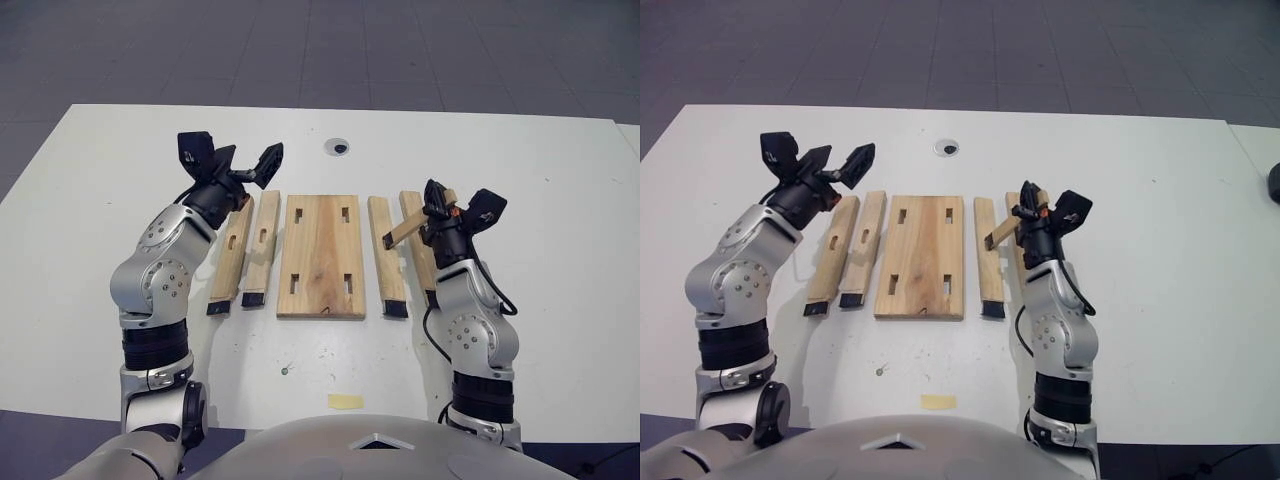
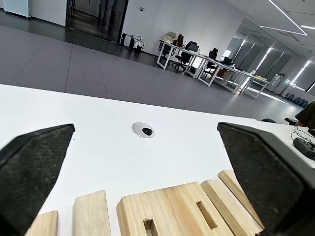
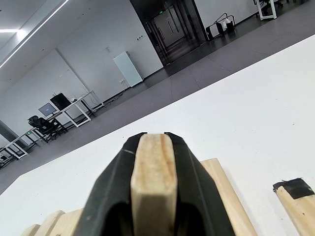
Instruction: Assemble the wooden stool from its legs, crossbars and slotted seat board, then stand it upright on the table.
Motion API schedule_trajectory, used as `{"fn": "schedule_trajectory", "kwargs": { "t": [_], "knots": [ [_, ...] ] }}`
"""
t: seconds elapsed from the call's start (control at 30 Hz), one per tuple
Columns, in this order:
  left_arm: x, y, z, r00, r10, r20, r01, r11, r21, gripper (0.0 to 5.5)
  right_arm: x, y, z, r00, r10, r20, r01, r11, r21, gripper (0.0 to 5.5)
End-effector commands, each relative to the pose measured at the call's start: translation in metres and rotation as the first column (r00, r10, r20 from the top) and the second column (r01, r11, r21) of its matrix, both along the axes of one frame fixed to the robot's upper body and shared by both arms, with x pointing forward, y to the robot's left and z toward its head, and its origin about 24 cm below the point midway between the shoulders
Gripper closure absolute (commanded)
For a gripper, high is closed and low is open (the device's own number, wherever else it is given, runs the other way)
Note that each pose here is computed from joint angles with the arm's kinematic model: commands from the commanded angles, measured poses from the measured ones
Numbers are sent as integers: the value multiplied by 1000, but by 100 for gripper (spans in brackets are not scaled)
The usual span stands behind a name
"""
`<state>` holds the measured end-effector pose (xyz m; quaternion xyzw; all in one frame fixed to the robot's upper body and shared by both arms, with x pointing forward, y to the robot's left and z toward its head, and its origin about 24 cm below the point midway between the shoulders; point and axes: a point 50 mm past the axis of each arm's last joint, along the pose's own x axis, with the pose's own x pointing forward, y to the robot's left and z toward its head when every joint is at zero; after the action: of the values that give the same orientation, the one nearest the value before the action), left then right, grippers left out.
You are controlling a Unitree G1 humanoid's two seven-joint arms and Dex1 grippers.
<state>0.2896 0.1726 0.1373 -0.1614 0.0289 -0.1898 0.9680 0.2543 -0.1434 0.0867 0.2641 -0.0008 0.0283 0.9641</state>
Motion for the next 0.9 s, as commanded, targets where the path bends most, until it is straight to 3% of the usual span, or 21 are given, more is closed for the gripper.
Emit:
{"fn": "schedule_trajectory", "kwargs": {
  "t": [0.03, 0.3, 0.9],
  "knots": [
    [0, 1, -3, 1000, 8, 1, -8, 999, 34, 10, -3, 1, -18, 994, 12, -105, -20, 997, -77, 509],
    [0, -2, -5, 1000, 0, 11, -1, 997, 72, 10, -1, 0, -17, 994, 8, -105, -38, 957, -289, 509],
    [-3, -2, -6, 1000, 17, 13, -18, 996, 85, 10, 0, -5, 17, 997, 6, 75, 16, 959, -281, 509]
  ]
}}
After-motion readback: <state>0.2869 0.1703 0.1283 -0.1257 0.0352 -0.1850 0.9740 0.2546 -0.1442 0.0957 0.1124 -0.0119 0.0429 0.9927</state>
